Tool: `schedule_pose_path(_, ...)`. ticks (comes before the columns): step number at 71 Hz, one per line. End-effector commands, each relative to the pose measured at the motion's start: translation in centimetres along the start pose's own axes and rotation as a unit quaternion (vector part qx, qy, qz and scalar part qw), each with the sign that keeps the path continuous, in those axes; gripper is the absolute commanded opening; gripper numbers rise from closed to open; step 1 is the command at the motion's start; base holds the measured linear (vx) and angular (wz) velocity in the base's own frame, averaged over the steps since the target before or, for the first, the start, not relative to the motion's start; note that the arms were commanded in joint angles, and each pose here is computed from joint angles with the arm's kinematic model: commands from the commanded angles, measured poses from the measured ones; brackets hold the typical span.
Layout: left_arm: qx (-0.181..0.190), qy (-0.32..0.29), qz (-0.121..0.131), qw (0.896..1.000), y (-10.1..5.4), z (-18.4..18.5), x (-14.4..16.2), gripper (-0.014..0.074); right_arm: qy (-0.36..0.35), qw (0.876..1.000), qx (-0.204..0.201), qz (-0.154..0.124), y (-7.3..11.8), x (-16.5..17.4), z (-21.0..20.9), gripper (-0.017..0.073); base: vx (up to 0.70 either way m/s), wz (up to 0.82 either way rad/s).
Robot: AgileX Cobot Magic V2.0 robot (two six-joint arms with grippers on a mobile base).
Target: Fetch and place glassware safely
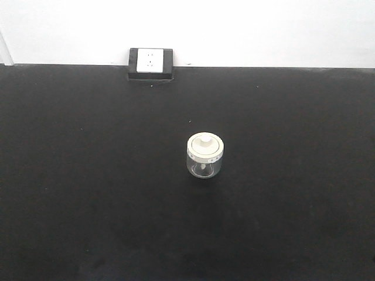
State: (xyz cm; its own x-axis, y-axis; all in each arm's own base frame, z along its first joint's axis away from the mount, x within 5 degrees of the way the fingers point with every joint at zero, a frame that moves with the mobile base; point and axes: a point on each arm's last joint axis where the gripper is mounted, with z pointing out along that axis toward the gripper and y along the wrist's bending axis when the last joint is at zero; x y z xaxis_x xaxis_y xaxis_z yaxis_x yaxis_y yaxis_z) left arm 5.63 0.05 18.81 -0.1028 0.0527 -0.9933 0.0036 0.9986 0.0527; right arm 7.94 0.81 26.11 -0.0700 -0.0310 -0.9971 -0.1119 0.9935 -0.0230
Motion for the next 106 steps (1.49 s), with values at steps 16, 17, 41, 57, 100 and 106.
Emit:
schedule_pose_path(16,0.005,-0.028,-0.009,1.0,-0.1,0.1,0.2,-0.0007,-0.036,0.999,-0.011,-0.011,0.2,-1.3,-0.1,-0.0003,0.0,0.0)
schedule_pose_path(17,0.005,-0.028,-0.009,1.0,-0.1,0.1,0.2,-0.0007,-0.036,0.999,-0.011,-0.01,0.2,-1.2,-0.1,-0.0003,0.0,0.0)
schedule_pose_path(41,0.005,-0.028,-0.009,1.0,-0.1,0.1,0.2,-0.0007,0.008,1.0,-0.002,0.0,0.0,-0.4,0.0,-0.0003,0.0,0.0)
schedule_pose_path(57,0.005,-0.028,-0.009,1.0,-0.1,0.1,0.2,-0.0007,0.014,0.999,0.041,0.023,-0.6,-0.2,0.0,-0.0003,0.0,0.0)
schedule_pose_path(100,0.005,-0.028,-0.009,1.0,-0.1,0.1,0.2,-0.0007,-0.025,0.996,0.08,0.041,-1.0,6.4,0.2,-0.0003,0.0,0.0)
schedule_pose_path(106,0.005,-0.028,-0.009,1.0,-0.1,0.1,0.2,-0.0007,-0.031,0.996,0.08,0.039,-1.0,6.3,0.0,-0.0003,0.0,0.0)
